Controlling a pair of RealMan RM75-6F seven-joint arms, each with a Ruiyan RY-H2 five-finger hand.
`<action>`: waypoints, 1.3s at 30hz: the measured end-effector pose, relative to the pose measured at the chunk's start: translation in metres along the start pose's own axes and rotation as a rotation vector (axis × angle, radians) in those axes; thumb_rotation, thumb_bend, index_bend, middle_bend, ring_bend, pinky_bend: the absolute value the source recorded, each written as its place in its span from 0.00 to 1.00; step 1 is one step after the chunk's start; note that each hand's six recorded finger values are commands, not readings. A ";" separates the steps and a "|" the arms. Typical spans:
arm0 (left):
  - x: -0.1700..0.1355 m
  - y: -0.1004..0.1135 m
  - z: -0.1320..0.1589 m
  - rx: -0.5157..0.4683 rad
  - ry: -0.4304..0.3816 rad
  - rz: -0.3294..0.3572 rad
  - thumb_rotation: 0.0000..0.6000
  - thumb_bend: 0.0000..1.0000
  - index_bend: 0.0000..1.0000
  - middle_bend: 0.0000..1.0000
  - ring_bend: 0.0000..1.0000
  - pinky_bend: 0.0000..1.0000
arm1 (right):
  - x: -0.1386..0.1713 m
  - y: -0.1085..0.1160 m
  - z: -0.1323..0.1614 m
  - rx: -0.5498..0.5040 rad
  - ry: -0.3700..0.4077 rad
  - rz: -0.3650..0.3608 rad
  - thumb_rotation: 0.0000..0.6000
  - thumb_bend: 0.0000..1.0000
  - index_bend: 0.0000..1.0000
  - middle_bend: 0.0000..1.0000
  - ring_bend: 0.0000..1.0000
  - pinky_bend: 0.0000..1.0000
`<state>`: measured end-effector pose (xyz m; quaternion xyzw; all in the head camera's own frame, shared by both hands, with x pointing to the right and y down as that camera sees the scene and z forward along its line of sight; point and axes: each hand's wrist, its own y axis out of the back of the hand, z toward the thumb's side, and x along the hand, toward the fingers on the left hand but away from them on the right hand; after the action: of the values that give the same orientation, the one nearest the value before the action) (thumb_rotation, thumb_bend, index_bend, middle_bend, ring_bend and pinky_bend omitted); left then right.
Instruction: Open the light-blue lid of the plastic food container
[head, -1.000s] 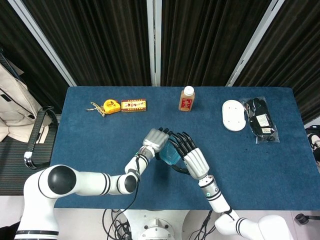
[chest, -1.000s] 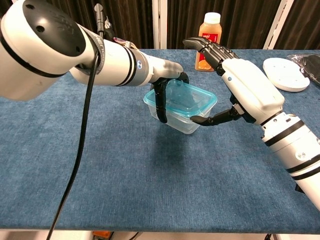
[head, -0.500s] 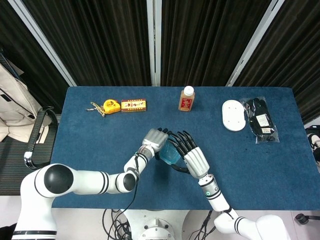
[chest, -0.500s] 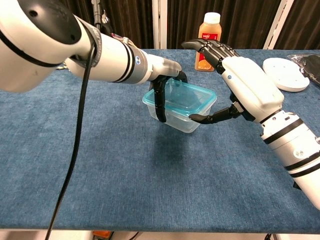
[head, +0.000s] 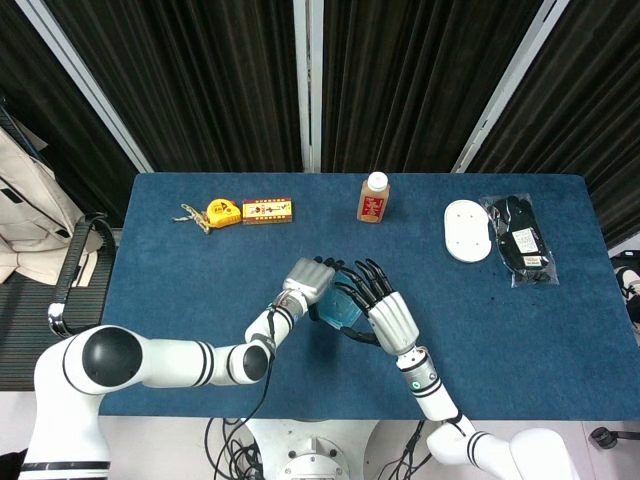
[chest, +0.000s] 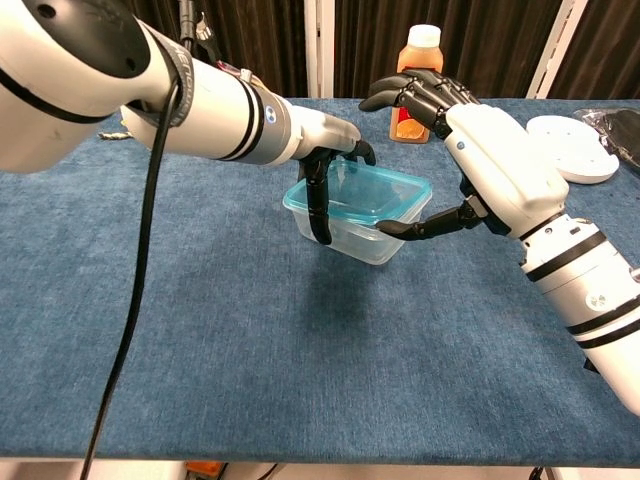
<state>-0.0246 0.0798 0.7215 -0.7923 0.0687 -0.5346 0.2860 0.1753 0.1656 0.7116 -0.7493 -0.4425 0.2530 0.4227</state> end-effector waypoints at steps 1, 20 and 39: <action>0.000 0.000 0.000 -0.004 -0.002 0.000 1.00 0.00 0.00 0.09 0.11 0.32 | 0.000 0.000 0.000 0.001 0.001 0.002 1.00 0.38 0.26 0.14 0.00 0.00; -0.004 0.001 -0.004 0.004 -0.012 0.008 1.00 0.00 0.00 0.01 0.04 0.22 | 0.006 -0.003 -0.002 0.015 0.009 0.020 1.00 0.40 0.45 0.16 0.00 0.00; -0.012 0.004 -0.030 -0.003 0.031 0.051 1.00 0.00 0.00 0.00 0.00 0.16 | 0.002 0.012 -0.005 0.040 0.033 -0.006 1.00 0.62 0.73 0.22 0.00 0.00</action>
<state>-0.0551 0.0701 0.7170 -0.7822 0.0940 -0.5394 0.2973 0.1859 0.1620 0.7038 -0.7437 -0.4324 0.2481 0.4454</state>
